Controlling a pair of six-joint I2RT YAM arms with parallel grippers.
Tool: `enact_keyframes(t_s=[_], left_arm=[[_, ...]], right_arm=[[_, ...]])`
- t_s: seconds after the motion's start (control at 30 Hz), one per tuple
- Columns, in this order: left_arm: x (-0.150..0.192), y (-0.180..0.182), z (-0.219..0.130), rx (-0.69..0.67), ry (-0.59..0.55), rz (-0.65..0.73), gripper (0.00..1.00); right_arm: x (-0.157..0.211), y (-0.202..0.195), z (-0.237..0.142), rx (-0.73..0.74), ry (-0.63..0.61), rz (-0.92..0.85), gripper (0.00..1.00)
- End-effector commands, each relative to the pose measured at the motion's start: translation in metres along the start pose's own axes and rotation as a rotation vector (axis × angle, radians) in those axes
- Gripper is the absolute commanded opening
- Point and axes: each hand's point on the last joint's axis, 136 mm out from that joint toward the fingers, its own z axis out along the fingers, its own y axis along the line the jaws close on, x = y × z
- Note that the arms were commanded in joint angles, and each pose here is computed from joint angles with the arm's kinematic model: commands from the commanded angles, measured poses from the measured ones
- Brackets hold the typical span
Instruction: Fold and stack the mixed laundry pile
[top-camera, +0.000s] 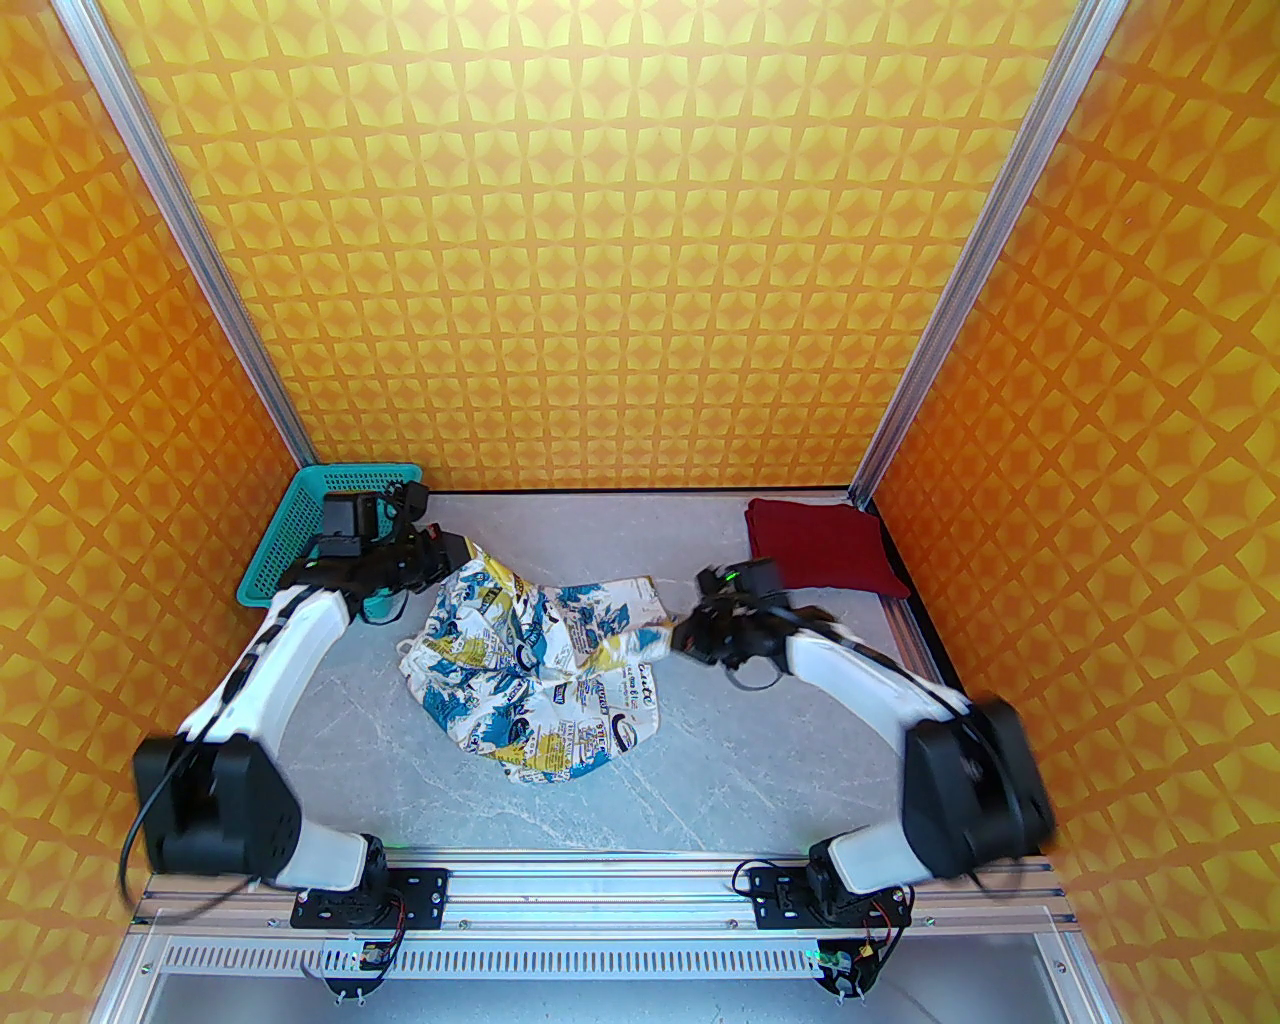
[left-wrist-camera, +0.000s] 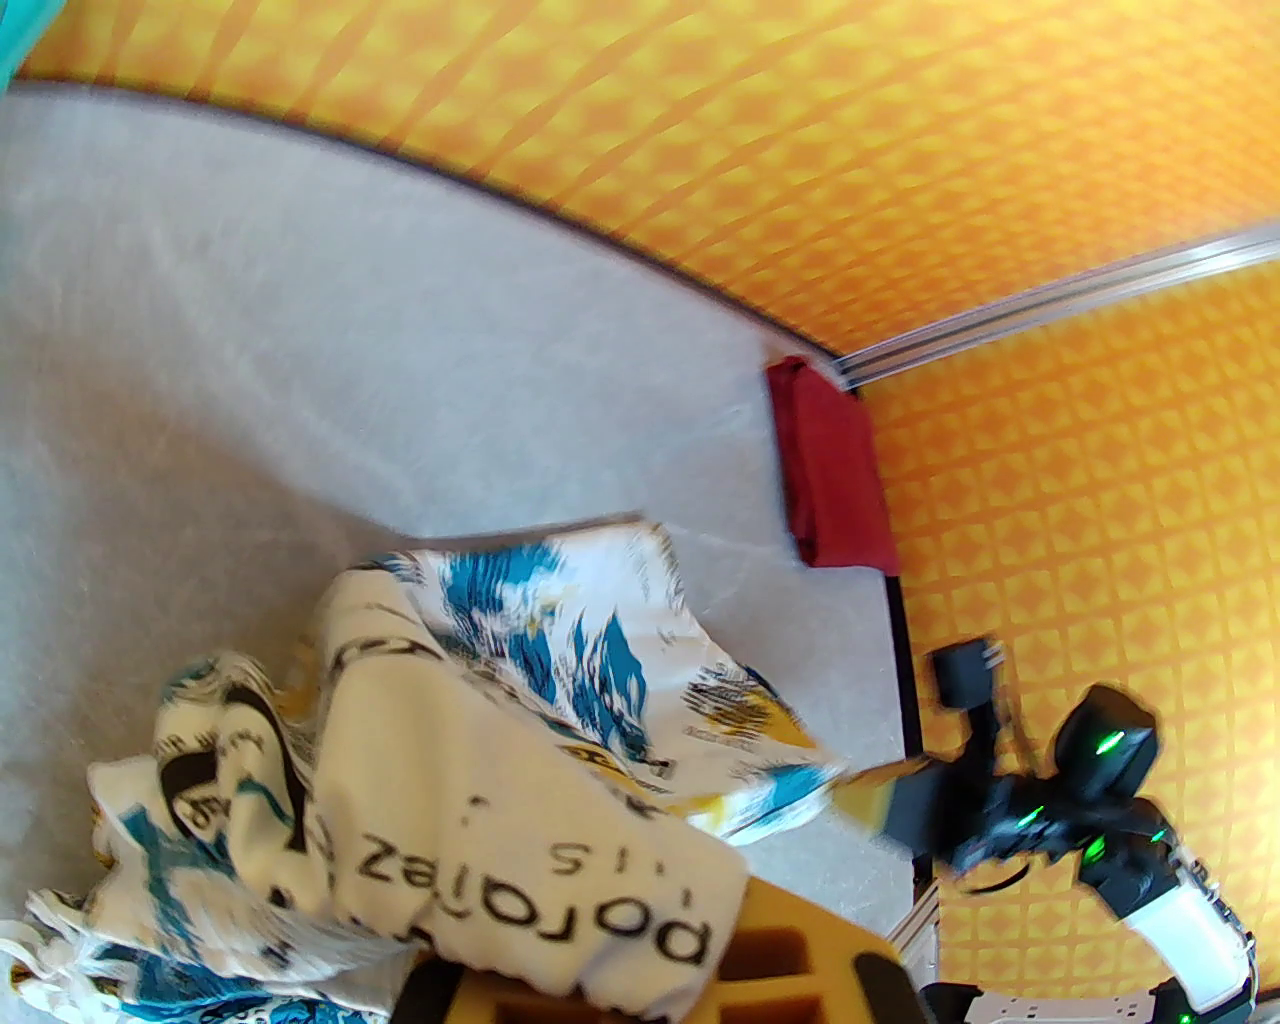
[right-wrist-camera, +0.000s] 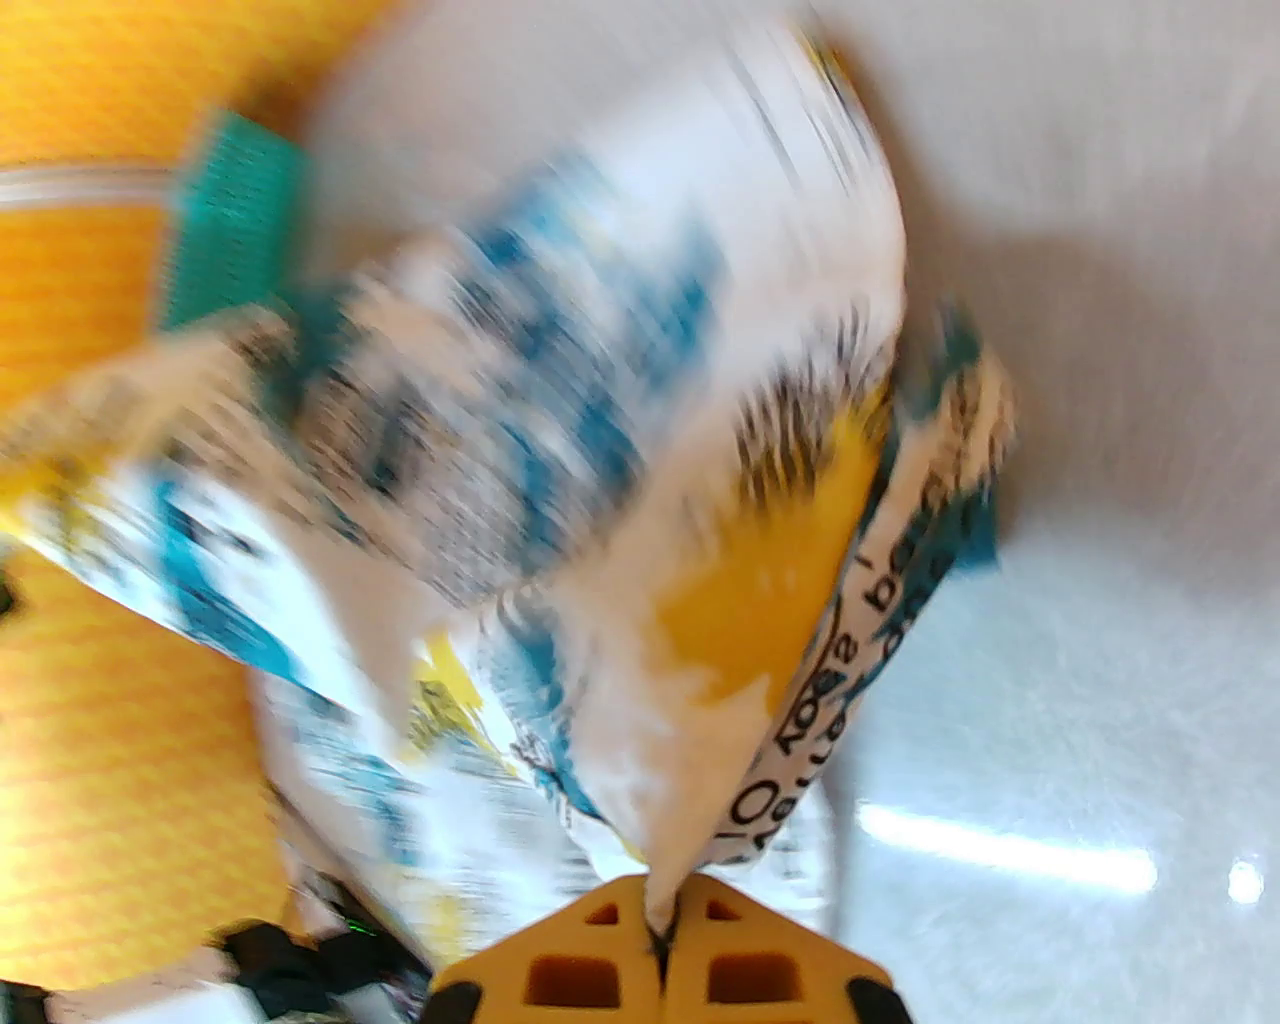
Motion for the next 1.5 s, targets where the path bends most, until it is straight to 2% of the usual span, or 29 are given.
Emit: enact_keyframes(t_s=[0.0,0.17,0.23,0.43,0.53,0.57,0.6,0.67,0.73,0.8,0.87,0.97,1.07,1.2,1.33,1.47], left_arm=[[-0.001,-0.005,-0.006,0.014,-0.014,0.018,0.00],[-0.027,0.014,0.008,0.007,-0.046,-0.032,0.00],[-0.037,0.024,0.021,0.019,-0.040,-0.054,0.00],[-0.069,0.075,0.071,0.025,-0.017,-0.136,0.01],[-0.089,0.114,0.097,0.020,-0.040,-0.189,0.13],[-0.095,0.125,0.106,0.025,-0.055,-0.199,0.21],[-0.098,0.134,0.113,0.026,-0.063,-0.203,0.35],[-0.099,0.145,0.122,0.029,-0.068,-0.202,0.61],[-0.097,0.144,0.122,0.035,-0.075,-0.191,0.75],[-0.092,0.134,0.113,0.032,-0.074,-0.161,0.80],[-0.070,0.134,0.099,-0.027,-0.050,-0.150,0.79],[-0.028,0.135,0.075,-0.191,-0.008,-0.099,0.76],[0.025,0.153,0.051,-0.419,0.103,-0.055,0.76],[0.077,0.169,0.025,-0.555,0.193,-0.050,0.74],[0.103,0.178,0.023,-0.606,0.248,-0.068,0.72],[0.115,0.206,0.028,-0.692,0.286,-0.102,0.74]], right_arm=[[-0.029,0.026,-0.027,-0.117,-0.059,0.100,0.00],[-0.093,0.024,-0.042,-0.275,-0.189,0.310,0.00],[-0.117,0.013,-0.042,-0.287,-0.238,0.372,0.00],[-0.177,-0.053,0.007,-0.276,-0.300,0.574,0.00],[-0.204,-0.092,0.041,-0.249,-0.321,0.606,0.00],[-0.213,-0.103,0.053,-0.234,-0.329,0.593,0.00],[-0.222,-0.113,0.063,-0.213,-0.331,0.572,0.00],[-0.231,-0.121,0.078,-0.202,-0.312,0.533,0.26],[-0.228,-0.120,0.081,-0.187,-0.278,0.496,0.43],[-0.215,-0.117,0.071,-0.125,-0.257,0.442,0.52],[-0.196,-0.114,0.056,-0.060,-0.240,0.392,0.55],[-0.153,-0.108,0.030,0.044,-0.206,0.323,0.57],[-0.093,-0.104,0.016,0.144,-0.131,0.253,0.57],[0.001,-0.095,0.022,0.231,0.031,0.153,0.58],[0.090,-0.090,0.032,0.266,0.216,0.081,0.58],[0.134,-0.087,0.038,0.253,0.293,0.070,0.58]])
